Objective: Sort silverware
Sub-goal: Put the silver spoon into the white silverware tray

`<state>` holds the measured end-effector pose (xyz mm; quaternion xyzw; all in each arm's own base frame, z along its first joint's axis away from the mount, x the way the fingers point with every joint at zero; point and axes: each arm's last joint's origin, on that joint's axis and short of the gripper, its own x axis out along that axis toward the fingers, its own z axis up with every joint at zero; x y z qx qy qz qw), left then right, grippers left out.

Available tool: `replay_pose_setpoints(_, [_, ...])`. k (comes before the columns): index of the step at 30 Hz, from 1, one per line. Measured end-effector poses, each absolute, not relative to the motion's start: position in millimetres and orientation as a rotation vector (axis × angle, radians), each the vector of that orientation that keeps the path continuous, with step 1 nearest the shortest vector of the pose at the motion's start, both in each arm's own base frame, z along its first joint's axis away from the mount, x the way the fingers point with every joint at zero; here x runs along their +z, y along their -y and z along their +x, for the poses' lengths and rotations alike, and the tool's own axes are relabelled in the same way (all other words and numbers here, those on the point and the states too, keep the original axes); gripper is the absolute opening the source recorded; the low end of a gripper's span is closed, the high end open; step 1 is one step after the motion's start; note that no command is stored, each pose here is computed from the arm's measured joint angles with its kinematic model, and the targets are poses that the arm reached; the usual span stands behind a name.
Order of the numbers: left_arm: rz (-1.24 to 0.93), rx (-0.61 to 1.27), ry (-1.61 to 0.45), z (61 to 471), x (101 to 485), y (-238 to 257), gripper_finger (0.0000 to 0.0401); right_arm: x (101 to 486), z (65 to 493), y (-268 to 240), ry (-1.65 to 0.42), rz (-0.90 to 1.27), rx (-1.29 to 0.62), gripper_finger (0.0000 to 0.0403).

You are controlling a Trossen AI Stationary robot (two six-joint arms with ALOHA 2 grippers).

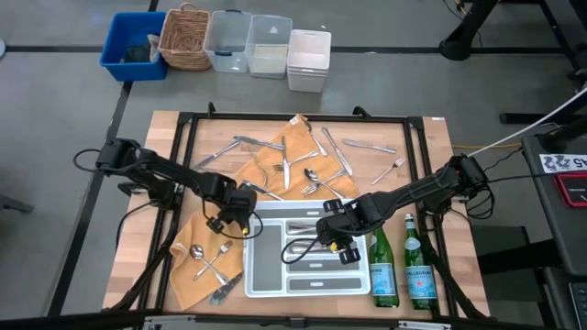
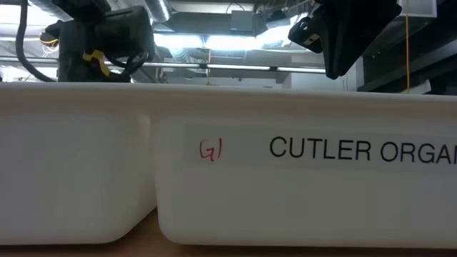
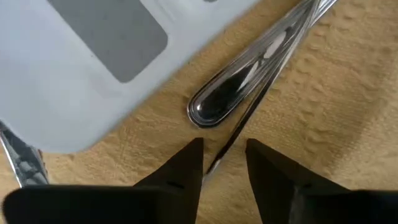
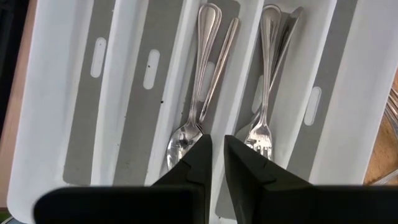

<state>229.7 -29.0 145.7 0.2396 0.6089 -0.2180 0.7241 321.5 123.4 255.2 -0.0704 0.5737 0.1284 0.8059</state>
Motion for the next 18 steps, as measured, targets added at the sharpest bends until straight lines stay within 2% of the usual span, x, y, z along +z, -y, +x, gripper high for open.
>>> replay_pose_setpoints(9, [0.545, -0.51, -1.384, 224.8, 146.0, 28.7, 0.0013, 254.3, 319.6, -122.7, -1.251, -0.155, 0.272, 0.0044])
replay_pose_setpoints(18, [0.543, -0.542, -1.47, 220.2, 153.7, 31.6, 0.0004, 253.4, 317.4, -121.9, -1.275, -0.16, 0.269, 0.0044])
